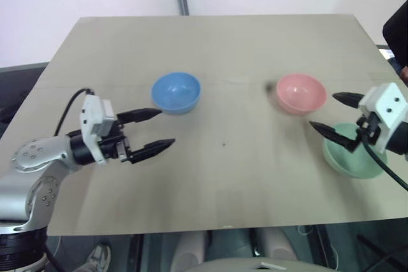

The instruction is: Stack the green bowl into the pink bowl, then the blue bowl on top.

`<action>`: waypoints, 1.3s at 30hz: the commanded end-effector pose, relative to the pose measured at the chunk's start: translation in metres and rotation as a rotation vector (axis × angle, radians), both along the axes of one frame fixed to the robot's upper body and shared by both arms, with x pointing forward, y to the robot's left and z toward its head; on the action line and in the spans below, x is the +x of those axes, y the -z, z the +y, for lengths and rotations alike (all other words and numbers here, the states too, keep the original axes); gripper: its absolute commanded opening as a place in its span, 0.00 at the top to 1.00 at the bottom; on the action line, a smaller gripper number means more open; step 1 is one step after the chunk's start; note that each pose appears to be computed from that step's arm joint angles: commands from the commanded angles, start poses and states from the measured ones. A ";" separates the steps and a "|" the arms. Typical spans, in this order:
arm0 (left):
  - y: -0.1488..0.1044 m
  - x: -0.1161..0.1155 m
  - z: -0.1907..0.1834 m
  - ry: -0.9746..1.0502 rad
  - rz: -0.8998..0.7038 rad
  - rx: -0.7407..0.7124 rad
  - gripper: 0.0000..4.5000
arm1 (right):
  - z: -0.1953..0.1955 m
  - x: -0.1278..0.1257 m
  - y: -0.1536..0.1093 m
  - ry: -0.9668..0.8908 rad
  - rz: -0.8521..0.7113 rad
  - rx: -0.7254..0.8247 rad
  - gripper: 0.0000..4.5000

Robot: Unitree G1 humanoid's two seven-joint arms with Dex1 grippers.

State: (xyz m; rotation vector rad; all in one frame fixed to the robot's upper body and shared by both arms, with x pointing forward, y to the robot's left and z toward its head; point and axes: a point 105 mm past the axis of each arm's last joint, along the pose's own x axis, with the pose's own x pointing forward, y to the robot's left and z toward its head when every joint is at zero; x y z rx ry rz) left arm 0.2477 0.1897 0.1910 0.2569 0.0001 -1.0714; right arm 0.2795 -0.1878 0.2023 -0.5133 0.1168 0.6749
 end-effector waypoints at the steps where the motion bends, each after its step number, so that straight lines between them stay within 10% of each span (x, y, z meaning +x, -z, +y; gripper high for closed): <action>1: -0.006 -0.002 -0.018 0.070 -0.097 0.054 0.02 | 0.002 0.024 0.008 0.085 0.052 -0.006 0.00; 14: -0.010 -0.008 -0.039 0.145 -0.068 -0.019 0.02 | 0.011 0.081 0.045 0.159 0.207 -0.067 0.00; 26: -0.010 -0.011 -0.038 0.099 -0.046 -0.062 0.00 | 0.022 0.089 0.039 0.041 0.148 -0.159 0.98; 33: -0.002 -0.011 -0.008 0.008 -0.006 -0.053 0.00 | 0.094 0.015 0.012 -0.538 -0.017 -0.131 0.98; 39: 0.011 -0.028 0.023 -0.002 0.085 -0.058 0.00 | 0.137 -0.040 0.041 -0.859 -0.048 -0.208 0.98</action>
